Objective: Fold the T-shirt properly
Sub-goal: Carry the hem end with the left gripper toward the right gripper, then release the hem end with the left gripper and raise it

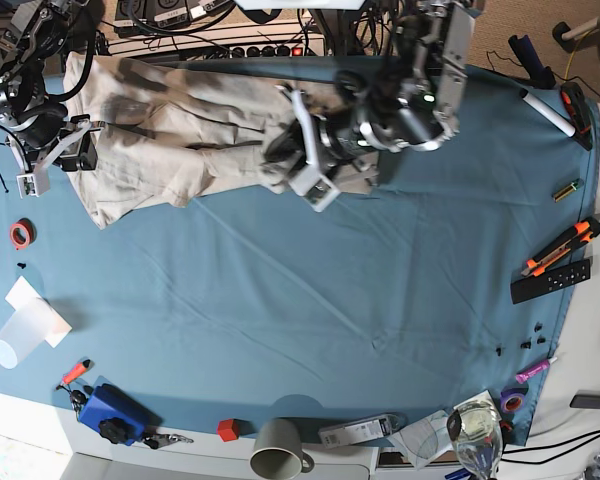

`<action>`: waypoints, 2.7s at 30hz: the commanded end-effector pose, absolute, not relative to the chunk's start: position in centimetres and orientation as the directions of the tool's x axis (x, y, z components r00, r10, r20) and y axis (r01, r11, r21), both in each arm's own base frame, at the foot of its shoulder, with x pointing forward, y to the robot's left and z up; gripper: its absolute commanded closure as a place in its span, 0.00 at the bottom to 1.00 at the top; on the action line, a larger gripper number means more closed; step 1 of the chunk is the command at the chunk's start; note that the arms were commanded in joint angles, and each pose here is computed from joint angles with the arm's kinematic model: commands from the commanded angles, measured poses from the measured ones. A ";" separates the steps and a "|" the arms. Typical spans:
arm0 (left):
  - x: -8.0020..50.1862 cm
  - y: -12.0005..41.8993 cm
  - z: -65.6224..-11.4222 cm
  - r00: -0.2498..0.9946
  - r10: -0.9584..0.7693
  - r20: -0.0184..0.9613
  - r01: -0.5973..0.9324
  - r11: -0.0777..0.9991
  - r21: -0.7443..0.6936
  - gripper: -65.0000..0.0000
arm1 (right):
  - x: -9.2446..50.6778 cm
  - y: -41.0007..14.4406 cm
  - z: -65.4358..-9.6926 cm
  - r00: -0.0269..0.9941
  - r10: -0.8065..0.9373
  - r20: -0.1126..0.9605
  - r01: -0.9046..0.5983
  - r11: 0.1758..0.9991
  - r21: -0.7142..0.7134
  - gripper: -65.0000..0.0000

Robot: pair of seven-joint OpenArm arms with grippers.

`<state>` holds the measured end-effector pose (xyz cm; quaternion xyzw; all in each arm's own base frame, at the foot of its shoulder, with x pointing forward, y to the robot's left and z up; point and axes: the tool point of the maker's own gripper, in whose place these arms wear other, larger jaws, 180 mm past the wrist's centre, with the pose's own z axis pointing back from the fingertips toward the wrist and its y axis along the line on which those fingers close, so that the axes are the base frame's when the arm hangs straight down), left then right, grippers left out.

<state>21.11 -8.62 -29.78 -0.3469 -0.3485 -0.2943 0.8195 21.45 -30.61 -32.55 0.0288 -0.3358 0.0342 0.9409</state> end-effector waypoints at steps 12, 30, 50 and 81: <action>21.6 -10.3 -28.8 0.566 -0.208 0.798 0.713 0.609 -0.347 0.45 | 22.2 -30.9 -31.2 0.742 0.064 0.667 -0.093 0.996 0.007 0.70; 21.1 -7.3 -30.9 0.675 -0.232 0.701 0.584 0.748 -0.314 0.95 | 22.2 -30.9 -31.2 0.741 0.064 0.668 -0.093 0.996 0.008 0.70; 19.6 -11.2 -32.0 0.670 -0.190 0.718 0.661 0.594 -0.459 1.00 | 22.2 -30.9 -31.2 0.741 0.064 0.668 -0.093 0.996 0.008 0.70; 19.4 -2.8 -29.1 0.608 -0.228 0.761 0.538 0.822 -0.184 1.00 | 20.3 -37.9 -25.3 0.587 -0.099 0.804 0.139 0.990 0.020 0.70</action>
